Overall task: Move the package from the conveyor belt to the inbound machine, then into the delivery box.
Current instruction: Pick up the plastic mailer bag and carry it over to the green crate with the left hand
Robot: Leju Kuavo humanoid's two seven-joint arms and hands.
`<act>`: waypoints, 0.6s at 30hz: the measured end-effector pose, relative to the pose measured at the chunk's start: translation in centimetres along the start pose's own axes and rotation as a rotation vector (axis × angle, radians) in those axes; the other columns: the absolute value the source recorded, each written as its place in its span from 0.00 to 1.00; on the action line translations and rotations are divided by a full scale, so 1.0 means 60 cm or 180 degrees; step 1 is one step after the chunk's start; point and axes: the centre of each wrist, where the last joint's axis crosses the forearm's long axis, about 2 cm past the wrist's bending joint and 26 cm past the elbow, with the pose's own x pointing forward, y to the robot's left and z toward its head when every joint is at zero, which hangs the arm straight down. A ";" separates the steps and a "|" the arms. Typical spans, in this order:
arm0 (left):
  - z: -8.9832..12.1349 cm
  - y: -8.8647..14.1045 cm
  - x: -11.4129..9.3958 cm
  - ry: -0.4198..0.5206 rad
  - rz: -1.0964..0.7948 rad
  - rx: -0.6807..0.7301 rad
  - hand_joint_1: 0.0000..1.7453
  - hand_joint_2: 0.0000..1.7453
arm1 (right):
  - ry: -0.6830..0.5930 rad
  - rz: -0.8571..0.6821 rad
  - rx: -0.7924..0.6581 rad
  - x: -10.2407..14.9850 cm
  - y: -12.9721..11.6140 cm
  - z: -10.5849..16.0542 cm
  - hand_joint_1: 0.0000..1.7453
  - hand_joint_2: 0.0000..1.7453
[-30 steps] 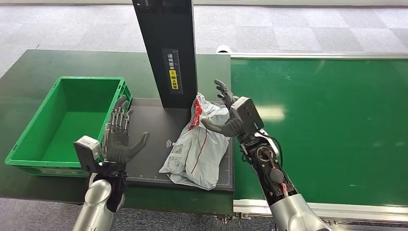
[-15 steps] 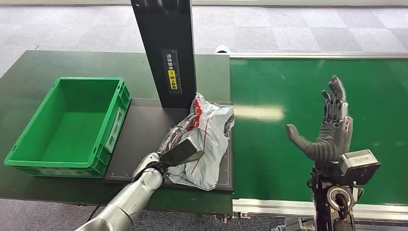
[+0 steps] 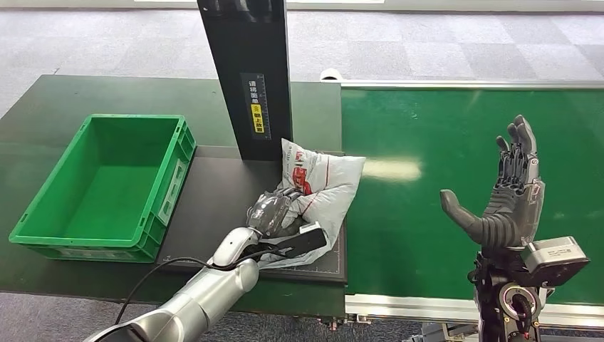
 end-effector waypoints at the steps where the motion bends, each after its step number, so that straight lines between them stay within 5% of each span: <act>1: -0.001 0.001 0.000 -0.0005 -0.0009 0.0000 1.00 1.00 | 0.0000 0.0000 0.0000 0.000 0.000 0.000 0.00 1.00; 18: 0.006 -0.001 -0.008 -0.0013 -0.0122 0.0352 1.00 1.00 | 0.0018 -0.0033 -0.0025 0.000 -0.005 0.000 0.00 1.00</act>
